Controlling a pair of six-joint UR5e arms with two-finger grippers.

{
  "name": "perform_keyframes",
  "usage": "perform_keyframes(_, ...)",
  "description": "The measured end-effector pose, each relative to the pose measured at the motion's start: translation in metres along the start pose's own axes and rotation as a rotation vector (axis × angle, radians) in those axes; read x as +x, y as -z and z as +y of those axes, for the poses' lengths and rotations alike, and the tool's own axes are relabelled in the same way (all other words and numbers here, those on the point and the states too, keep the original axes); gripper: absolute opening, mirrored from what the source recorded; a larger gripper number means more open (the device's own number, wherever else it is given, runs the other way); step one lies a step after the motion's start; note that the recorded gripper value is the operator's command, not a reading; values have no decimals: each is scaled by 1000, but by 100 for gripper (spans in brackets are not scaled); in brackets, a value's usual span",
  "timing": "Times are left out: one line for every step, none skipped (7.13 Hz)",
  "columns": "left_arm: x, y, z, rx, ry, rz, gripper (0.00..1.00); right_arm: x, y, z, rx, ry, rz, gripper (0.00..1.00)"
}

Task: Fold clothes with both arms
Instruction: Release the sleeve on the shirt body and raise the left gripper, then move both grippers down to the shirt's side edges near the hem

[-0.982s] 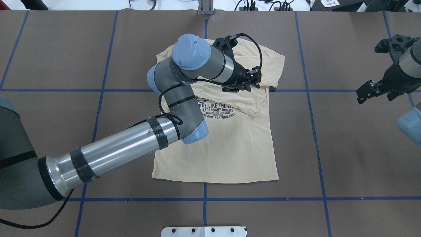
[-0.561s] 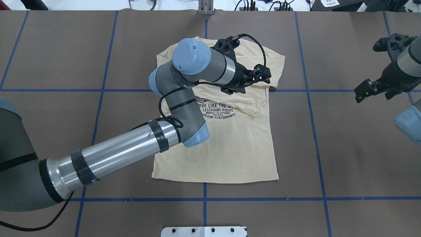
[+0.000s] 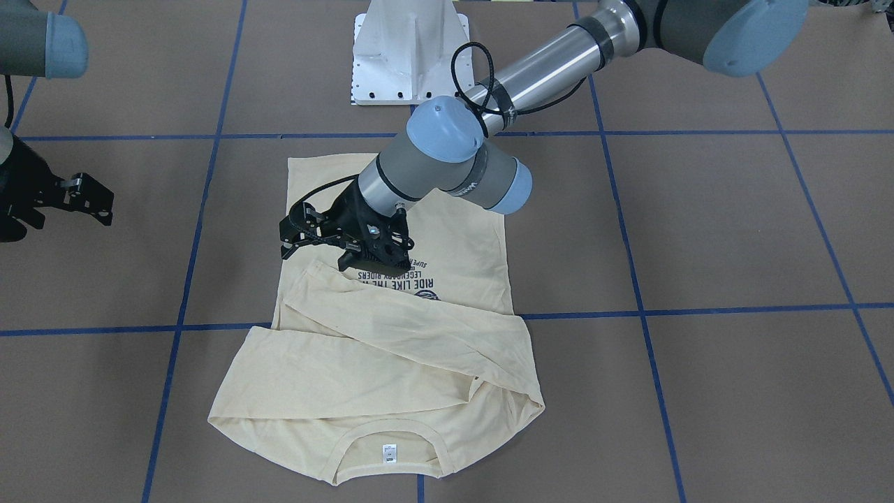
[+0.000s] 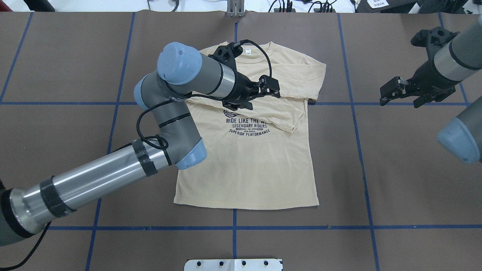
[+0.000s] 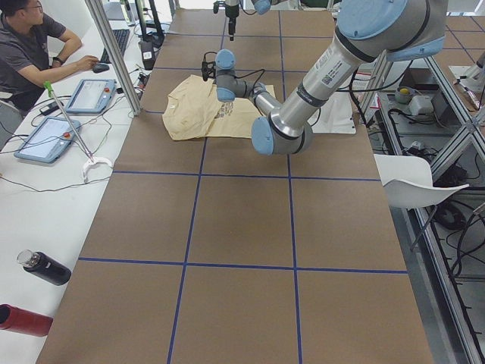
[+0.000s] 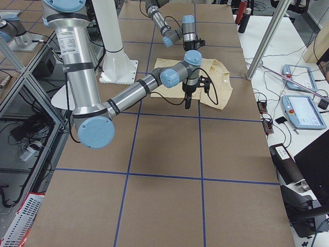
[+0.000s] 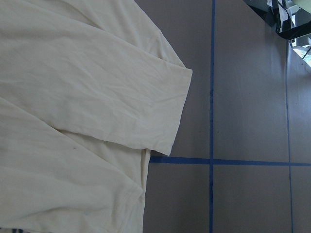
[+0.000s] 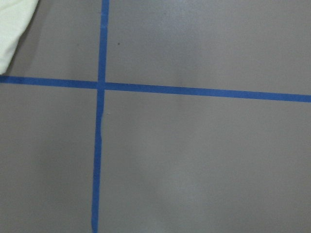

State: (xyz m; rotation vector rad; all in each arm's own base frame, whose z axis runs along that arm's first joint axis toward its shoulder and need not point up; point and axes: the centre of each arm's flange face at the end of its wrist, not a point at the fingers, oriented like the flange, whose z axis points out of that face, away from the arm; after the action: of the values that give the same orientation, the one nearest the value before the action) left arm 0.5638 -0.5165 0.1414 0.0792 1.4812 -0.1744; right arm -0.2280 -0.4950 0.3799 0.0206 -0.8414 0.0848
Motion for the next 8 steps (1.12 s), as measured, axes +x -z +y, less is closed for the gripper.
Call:
perform_keyframes(-20,26,6,-2,16,-30,99,-23,-12,13,28,-26,-32,100)
perform_keyframes(-34,45,10,2,33,-71,99,-48,-29,33,57,-52,-52,100)
perform_keyframes(-45,60,14,7,41,-135,99,-70,-48,57,78,-74,-65,100)
perform_keyframes(-61,77,19,9,22,-202,99,-92,-63,83,87,-93,-73,100)
perform_keyframes(-85,95,28,7,-1,-248,99,-114,-76,111,93,-109,-77,100)
perform_keyframes(-105,110,35,13,-12,-276,99,-132,-88,138,99,-118,-78,100)
perform_keyframes(-119,117,38,34,-17,-297,99,-146,-100,162,100,-123,-76,100)
perform_keyframes(-133,121,43,54,-18,-320,99,-158,-112,184,102,-120,-73,100)
